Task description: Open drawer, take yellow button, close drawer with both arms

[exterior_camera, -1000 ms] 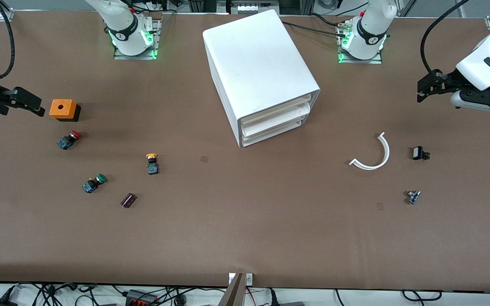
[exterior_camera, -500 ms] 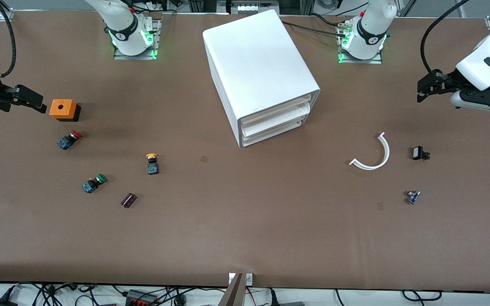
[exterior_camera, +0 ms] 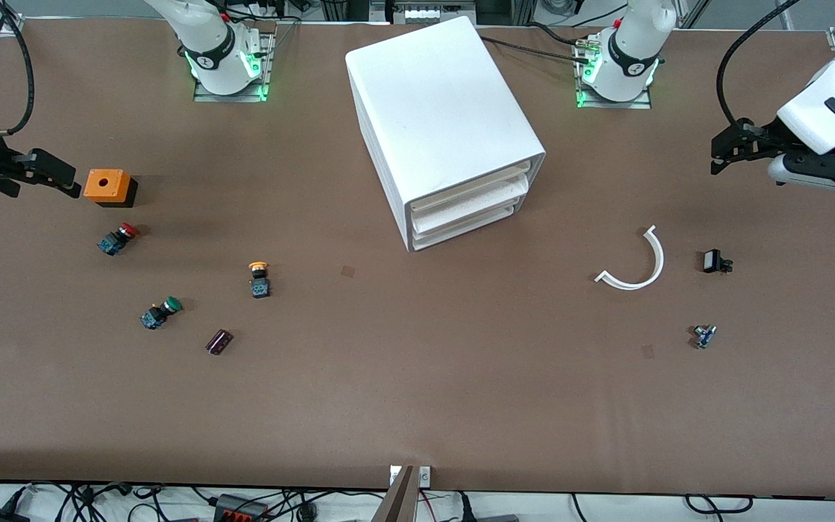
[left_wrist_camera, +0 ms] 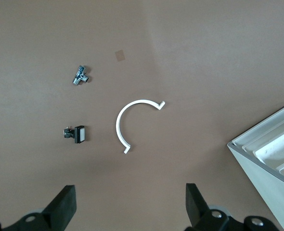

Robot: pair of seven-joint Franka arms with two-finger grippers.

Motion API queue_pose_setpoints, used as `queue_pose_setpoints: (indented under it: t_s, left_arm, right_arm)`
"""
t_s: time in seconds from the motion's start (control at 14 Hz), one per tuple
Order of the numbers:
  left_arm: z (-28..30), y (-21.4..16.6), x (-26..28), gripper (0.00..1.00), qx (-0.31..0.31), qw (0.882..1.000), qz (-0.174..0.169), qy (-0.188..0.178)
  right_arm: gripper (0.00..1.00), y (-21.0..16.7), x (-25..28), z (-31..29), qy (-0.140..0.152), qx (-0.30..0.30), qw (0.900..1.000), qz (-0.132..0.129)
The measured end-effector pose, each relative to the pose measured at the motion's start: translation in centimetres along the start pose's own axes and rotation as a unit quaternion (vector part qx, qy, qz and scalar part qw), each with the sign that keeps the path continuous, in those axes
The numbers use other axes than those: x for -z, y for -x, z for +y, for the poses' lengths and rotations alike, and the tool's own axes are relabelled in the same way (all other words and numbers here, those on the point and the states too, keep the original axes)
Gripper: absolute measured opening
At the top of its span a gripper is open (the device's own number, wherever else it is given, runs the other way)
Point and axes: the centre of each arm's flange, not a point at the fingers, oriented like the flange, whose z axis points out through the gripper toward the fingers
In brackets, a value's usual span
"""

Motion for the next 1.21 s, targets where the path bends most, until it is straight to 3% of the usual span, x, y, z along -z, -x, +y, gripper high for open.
queue_pose_setpoints:
  t_s: [1.21]
  left_arm:
    - [0.02,0.00,0.01,1.00,0.000,1.000,0.000,0.000]
  right_arm:
    - [1.00,0.76,0.04,-0.03,0.000,0.000,1.000,-0.004]
